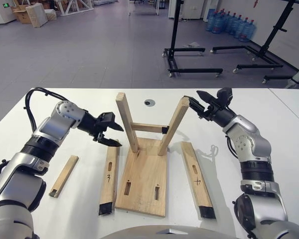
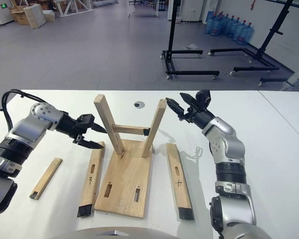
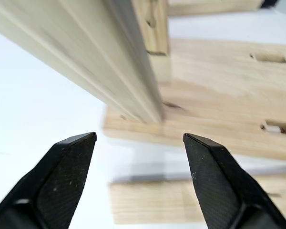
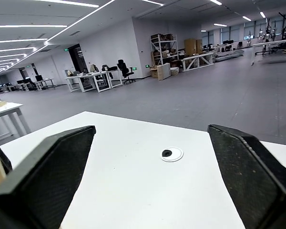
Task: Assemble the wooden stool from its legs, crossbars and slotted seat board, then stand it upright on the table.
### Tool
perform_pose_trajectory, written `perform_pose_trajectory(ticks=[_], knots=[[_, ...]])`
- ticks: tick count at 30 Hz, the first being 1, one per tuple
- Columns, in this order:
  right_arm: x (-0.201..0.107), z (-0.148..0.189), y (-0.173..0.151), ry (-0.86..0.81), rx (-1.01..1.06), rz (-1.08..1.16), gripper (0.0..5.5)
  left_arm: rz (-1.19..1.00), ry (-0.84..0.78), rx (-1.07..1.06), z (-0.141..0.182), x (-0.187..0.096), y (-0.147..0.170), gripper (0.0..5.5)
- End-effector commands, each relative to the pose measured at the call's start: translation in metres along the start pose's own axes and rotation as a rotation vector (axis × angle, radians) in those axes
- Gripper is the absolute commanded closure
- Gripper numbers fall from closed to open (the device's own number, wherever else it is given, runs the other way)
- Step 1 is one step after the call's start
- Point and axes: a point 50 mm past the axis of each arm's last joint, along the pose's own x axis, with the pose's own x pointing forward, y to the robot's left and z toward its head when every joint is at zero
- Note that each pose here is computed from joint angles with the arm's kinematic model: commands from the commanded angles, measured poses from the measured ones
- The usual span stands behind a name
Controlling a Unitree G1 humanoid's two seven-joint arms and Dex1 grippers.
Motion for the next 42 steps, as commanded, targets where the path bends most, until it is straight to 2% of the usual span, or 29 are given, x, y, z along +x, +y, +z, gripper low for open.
perform_pose_trajectory(ticks=[1, 4, 6, 9, 12, 14, 19, 22, 25, 34, 38, 42], knots=[[-0.009, 0.005, -0.001, -0.058, -0.011, -0.088, 1.16, 0.197, 0.023, -0.022, -0.005, -0.031, -0.003, 2.19], [-0.019, 0.005, 0.007, -0.078, -0.025, -0.148, 1.16, 0.411, 0.041, -0.103, -0.021, -0.054, -0.019, 2.19], [-0.031, -0.002, 0.018, -0.064, -0.023, -0.185, 1.16, 0.61, 0.065, -0.246, -0.043, -0.064, -0.047, 2.19], [-0.057, -0.013, 0.032, -0.043, -0.01, -0.256, 1.16, 0.797, 0.102, -0.448, -0.075, -0.064, -0.097, 2.19], [-0.075, -0.018, 0.038, -0.036, 0.022, -0.313, 1.16, 0.928, 0.131, -0.567, -0.091, -0.057, -0.128, 2.19], [-0.08, -0.02, 0.039, -0.034, 0.035, -0.339, 1.16, 0.926, 0.114, -0.667, -0.094, -0.046, -0.144, 2.19], [-0.077, -0.026, 0.042, -0.028, 0.074, -0.346, 1.16, 0.889, 0.218, -0.769, -0.117, -0.043, -0.165, 2.19], [-0.076, -0.024, 0.043, -0.036, 0.087, -0.335, 1.16, 0.856, 0.336, -0.819, -0.134, -0.045, -0.182, 2.19], [-0.077, -0.022, 0.046, -0.035, 0.088, -0.321, 1.16, 0.798, 0.369, -0.868, -0.143, -0.043, -0.194, 2.19], [-0.075, -0.014, 0.044, -0.038, 0.074, -0.309, 1.16, 0.665, 0.427, -1.01, -0.158, -0.035, -0.234, 3.53], [-0.072, -0.012, 0.049, -0.055, 0.069, -0.307, 1.16, 0.644, 0.436, -1.02, -0.165, -0.033, -0.232, 4.07], [-0.068, -0.012, 0.05, -0.051, 0.08, -0.278, 1.16, 0.667, 0.302, -0.983, -0.157, -0.018, -0.214, 4.21]])
